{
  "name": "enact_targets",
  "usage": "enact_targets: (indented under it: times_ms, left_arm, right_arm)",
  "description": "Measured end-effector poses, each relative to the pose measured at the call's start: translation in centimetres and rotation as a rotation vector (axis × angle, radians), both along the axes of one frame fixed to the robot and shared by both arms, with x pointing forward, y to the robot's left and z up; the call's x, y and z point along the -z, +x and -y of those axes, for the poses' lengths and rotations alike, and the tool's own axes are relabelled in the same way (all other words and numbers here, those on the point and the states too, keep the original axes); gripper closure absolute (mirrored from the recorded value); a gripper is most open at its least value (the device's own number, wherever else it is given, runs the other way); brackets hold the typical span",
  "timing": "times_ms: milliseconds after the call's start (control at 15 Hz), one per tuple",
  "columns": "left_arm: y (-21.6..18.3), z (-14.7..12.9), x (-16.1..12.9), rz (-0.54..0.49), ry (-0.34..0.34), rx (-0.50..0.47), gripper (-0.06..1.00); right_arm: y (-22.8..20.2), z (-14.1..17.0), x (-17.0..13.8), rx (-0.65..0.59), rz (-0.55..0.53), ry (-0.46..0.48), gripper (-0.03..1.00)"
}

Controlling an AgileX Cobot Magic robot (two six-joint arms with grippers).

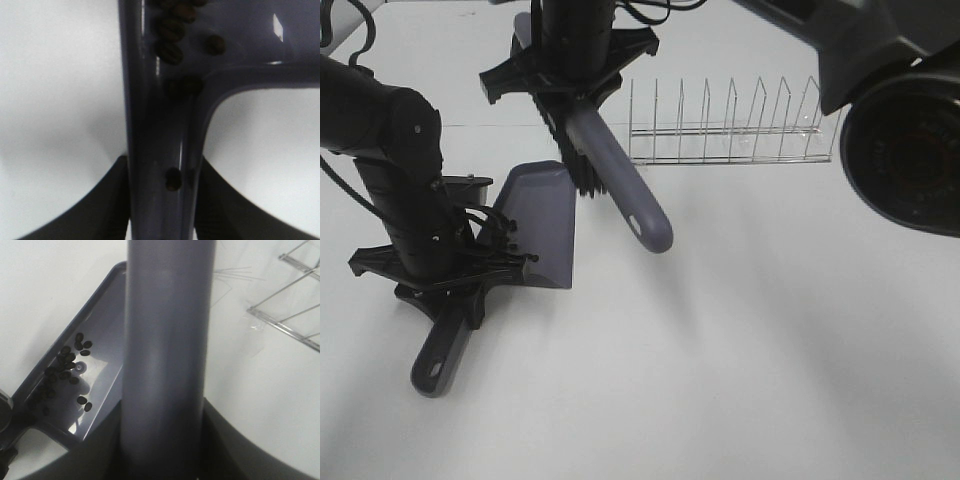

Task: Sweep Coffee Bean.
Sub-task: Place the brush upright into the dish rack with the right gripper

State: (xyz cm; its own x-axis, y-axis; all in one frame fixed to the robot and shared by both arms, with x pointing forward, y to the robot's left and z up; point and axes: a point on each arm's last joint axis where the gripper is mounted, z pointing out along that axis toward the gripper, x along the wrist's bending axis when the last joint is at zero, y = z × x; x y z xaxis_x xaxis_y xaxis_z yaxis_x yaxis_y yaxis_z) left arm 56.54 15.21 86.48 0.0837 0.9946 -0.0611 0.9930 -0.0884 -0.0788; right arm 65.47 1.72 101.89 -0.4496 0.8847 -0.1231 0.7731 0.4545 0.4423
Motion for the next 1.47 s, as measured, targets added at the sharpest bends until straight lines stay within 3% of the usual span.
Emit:
enact_targets:
  times_ms: [267,533,600,667,800,1067,1467]
  left_arm:
    - [0.0,0.0,0.0,0.000,-0.001,0.001,0.62]
    - [0.0,0.0,0.0,0.001,-0.001,0.001,0.62]
    - [0.0,0.0,0.0,0.001,-0.001,0.001,0.62]
    - [0.0,0.0,0.0,0.001,-0.001,0.001,0.62]
    - [0.0,0.0,0.0,0.001,-0.001,0.001,0.62]
    - [0.0,0.0,0.0,0.002,-0.001,0.001,0.62]
    - [0.0,0.0,0.0,0.002,-0.001,0.001,0.62]
  right_arm:
    - [1.4,5.6,-4.2,0.086,0.048,0.011,0.69]
    - [1.9,13.8,-6.5,0.219,0.023,-0.023,0.69]
    - [1.8,15.9,-6.6,0.255,0.007,-0.035,0.69]
    - [1.2,20.2,-6.3,0.339,-0.042,-0.059,0.69]
    - [0.3,23.2,-4.9,0.396,-0.113,-0.085,0.69]
    - [-1.3,24.9,-0.3,0.423,-0.276,-0.156,0.69]
    - [-0.1,24.5,4.1,0.395,-0.280,-0.154,0.69]
